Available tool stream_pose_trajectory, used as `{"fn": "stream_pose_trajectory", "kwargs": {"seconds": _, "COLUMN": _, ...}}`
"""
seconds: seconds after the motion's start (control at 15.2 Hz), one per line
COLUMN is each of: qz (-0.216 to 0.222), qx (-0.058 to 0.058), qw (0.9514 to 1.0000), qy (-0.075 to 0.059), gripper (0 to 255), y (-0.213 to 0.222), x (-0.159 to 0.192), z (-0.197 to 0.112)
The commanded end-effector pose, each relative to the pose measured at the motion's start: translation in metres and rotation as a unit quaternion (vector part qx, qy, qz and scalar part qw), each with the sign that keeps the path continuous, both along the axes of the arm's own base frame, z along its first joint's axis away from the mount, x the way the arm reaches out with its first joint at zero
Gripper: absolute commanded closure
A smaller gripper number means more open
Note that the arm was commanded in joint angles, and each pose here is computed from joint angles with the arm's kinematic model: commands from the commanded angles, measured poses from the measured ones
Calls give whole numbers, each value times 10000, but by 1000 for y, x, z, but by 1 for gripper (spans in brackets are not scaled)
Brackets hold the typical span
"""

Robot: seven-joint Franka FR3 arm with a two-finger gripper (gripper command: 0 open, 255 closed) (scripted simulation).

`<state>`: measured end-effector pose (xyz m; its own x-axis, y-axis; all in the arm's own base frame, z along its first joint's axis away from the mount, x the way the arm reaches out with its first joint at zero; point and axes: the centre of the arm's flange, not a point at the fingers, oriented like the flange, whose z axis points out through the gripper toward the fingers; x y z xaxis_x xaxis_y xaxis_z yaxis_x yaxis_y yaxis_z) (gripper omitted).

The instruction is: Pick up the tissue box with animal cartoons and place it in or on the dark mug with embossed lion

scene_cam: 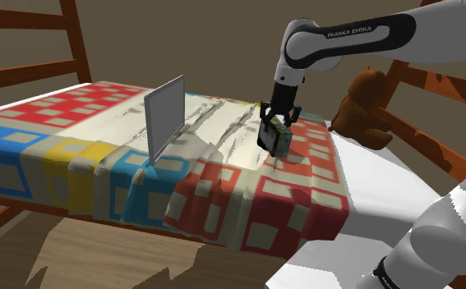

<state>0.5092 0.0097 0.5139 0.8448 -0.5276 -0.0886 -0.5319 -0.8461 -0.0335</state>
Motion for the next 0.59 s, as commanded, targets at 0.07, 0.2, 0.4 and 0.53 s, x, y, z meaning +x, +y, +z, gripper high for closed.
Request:
{"fn": "stream_pose_trajectory", "kwargs": {"seconds": 0.07, "qz": 0, "qx": 0, "qw": 10000, "qy": 1, "gripper": 255, "y": 0, "x": 0, "z": 18}}
{"fn": "stream_pose_trajectory", "kwargs": {"seconds": 0.2, "qz": 0, "qx": 0, "qw": 10000, "qy": 1, "gripper": 255, "y": 0, "x": 0, "z": 24}}
{"fn": "stream_pose_trajectory", "kwargs": {"seconds": 0.4, "qz": 0, "qx": 0, "qw": 10000, "qy": 1, "gripper": 255, "y": -32, "x": 22, "z": 28}}
{"fn": "stream_pose_trajectory", "kwargs": {"seconds": 0.53, "qz": 0, "qx": 0, "qw": 10000, "qy": 1, "gripper": 255, "y": -54, "x": 37, "z": 30}}
